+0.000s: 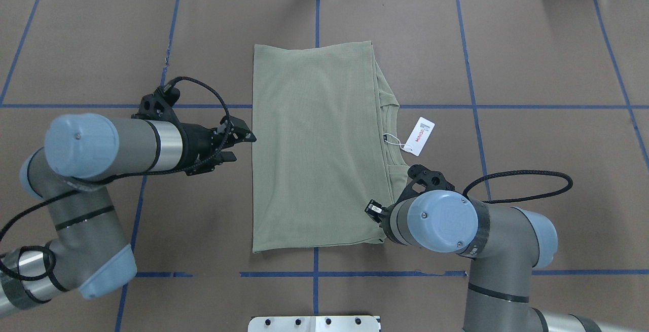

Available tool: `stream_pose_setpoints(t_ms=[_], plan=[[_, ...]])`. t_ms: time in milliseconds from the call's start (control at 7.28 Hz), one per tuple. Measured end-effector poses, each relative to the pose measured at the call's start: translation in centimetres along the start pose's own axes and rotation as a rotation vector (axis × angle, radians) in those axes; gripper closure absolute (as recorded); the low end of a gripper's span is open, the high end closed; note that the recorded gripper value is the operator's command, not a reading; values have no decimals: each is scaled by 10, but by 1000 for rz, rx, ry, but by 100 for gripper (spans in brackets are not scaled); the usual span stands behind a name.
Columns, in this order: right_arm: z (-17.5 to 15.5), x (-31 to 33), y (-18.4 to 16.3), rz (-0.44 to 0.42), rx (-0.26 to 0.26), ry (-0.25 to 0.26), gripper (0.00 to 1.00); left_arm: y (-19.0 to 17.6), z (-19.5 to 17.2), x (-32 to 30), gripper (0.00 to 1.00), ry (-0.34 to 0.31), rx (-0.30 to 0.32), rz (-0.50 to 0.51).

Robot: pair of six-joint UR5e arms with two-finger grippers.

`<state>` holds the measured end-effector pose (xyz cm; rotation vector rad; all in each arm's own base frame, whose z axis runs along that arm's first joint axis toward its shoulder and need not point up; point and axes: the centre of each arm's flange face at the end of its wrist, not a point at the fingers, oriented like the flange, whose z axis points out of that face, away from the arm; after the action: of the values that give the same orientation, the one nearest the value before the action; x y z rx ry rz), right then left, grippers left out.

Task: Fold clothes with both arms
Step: 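Lower the left gripper to the shirt's other near corner, then grasp both near corners of the shirt with both grippers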

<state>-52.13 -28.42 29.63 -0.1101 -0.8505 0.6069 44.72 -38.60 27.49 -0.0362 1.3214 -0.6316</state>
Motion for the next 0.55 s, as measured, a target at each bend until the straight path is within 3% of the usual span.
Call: stream_pose_setpoints(t_ms=[275, 549], plan=[[0, -1, 1, -1, -2, -1, 100, 55, 25, -24, 33, -105, 0, -28], [-2, -2, 2, -1, -4, -4, 100, 90, 42, -46, 33, -157, -5, -31]])
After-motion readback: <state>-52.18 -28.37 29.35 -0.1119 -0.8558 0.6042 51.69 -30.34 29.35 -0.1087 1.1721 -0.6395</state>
